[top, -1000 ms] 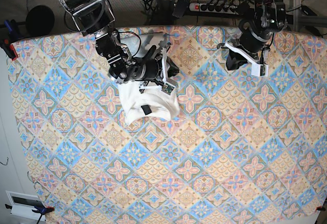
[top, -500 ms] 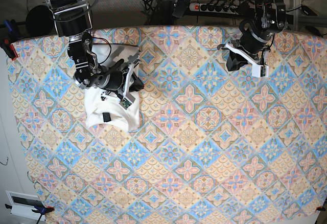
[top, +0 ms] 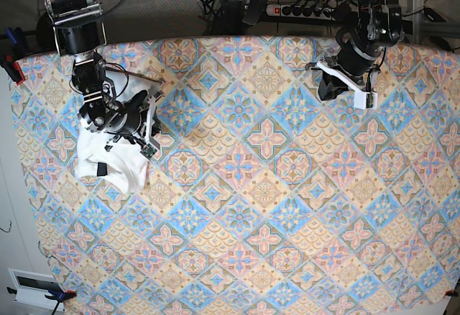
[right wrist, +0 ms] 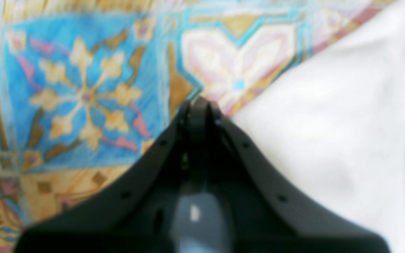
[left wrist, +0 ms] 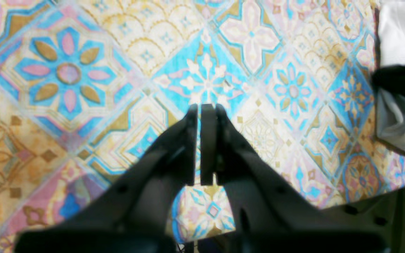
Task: Fold the T-shirt properly
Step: 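Drag the folded shirt across the cloth with the right gripper and release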
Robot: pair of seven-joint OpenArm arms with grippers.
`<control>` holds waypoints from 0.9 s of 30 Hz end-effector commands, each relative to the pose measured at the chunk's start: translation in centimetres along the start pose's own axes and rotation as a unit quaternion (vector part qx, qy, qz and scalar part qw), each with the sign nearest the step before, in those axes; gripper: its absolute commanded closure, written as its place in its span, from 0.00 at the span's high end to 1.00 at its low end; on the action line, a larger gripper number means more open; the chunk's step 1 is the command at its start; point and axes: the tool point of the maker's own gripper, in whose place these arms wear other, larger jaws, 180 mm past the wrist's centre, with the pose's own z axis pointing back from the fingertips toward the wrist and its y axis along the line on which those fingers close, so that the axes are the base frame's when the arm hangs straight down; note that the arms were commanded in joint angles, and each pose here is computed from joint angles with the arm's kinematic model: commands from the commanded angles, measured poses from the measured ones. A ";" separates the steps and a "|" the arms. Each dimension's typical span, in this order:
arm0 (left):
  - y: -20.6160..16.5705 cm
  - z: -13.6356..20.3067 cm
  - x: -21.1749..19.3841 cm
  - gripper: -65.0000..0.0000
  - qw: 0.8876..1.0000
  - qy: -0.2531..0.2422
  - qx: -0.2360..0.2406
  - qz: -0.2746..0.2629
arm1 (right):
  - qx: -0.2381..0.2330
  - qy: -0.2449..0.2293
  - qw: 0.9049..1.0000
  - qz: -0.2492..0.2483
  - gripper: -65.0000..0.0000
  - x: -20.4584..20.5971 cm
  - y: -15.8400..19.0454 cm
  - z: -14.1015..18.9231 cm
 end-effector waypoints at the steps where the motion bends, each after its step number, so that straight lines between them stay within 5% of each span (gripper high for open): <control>1: -0.4 0.2 1.1 0.00 1.000 -0.019 -0.008 -0.003 | -0.002 -0.013 1.000 0.004 0.00 0.2 0.2 0.6; 12: -0.4 0.2 1.0 0.00 1.000 -0.019 -0.009 -0.003 | 0.034 0.002 0.999 0.001 0.00 -3.4 5.6 1.4; 27: -0.3 0.2 1.2 0.00 1.000 -0.020 -0.007 -0.003 | 0.001 0.028 1.000 -0.007 0.00 -6.0 2.2 2.7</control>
